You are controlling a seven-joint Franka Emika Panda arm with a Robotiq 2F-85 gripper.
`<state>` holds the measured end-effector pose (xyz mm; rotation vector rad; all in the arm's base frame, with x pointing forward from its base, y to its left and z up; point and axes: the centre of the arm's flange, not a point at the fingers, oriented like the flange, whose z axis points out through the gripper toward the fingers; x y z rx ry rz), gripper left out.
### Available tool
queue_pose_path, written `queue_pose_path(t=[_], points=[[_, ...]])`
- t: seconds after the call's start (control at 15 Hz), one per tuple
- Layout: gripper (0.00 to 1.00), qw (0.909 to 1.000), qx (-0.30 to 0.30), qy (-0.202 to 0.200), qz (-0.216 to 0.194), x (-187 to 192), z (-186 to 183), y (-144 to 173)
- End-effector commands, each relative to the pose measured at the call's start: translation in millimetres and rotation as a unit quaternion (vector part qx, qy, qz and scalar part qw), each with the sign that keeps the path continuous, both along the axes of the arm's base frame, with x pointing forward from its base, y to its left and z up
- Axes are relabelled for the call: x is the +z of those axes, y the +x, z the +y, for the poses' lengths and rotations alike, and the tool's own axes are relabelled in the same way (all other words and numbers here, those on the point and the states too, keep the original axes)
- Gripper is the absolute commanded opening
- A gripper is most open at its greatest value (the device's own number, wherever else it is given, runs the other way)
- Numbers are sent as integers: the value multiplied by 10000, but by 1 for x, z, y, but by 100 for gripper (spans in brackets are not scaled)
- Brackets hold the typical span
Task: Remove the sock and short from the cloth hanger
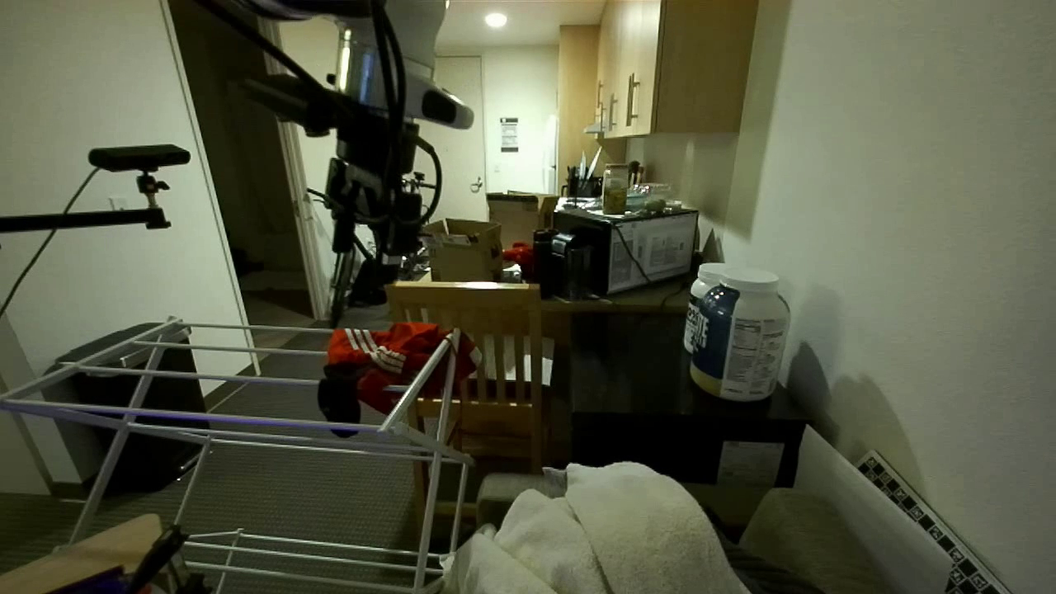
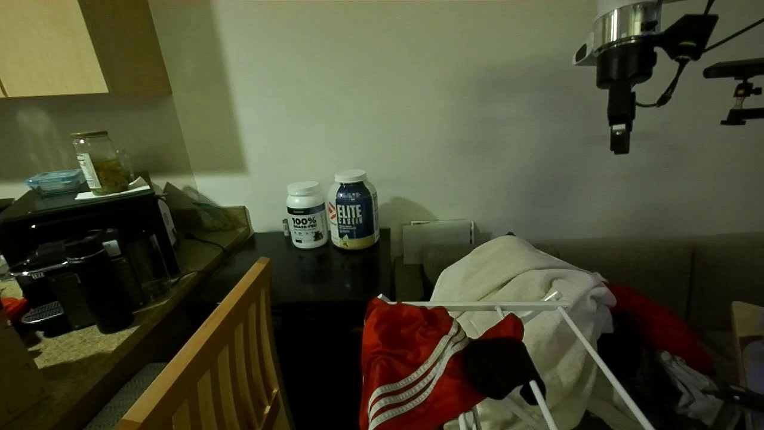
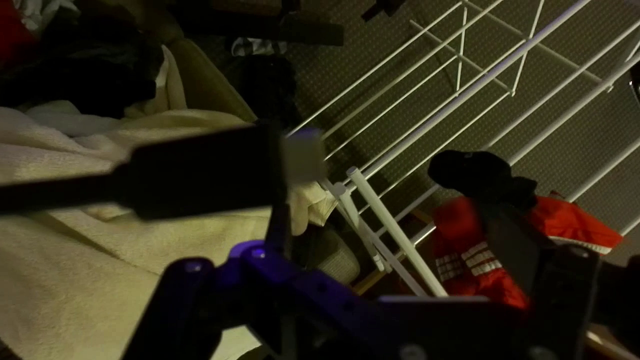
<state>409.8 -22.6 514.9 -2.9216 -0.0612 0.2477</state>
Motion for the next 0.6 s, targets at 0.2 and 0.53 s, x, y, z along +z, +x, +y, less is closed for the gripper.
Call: queue_pose_path(t=[0.2, 0.53], points=[[100, 9966, 815, 26, -100, -57, 97, 6], [100, 9903, 1358, -71, -291, -113, 163, 23]])
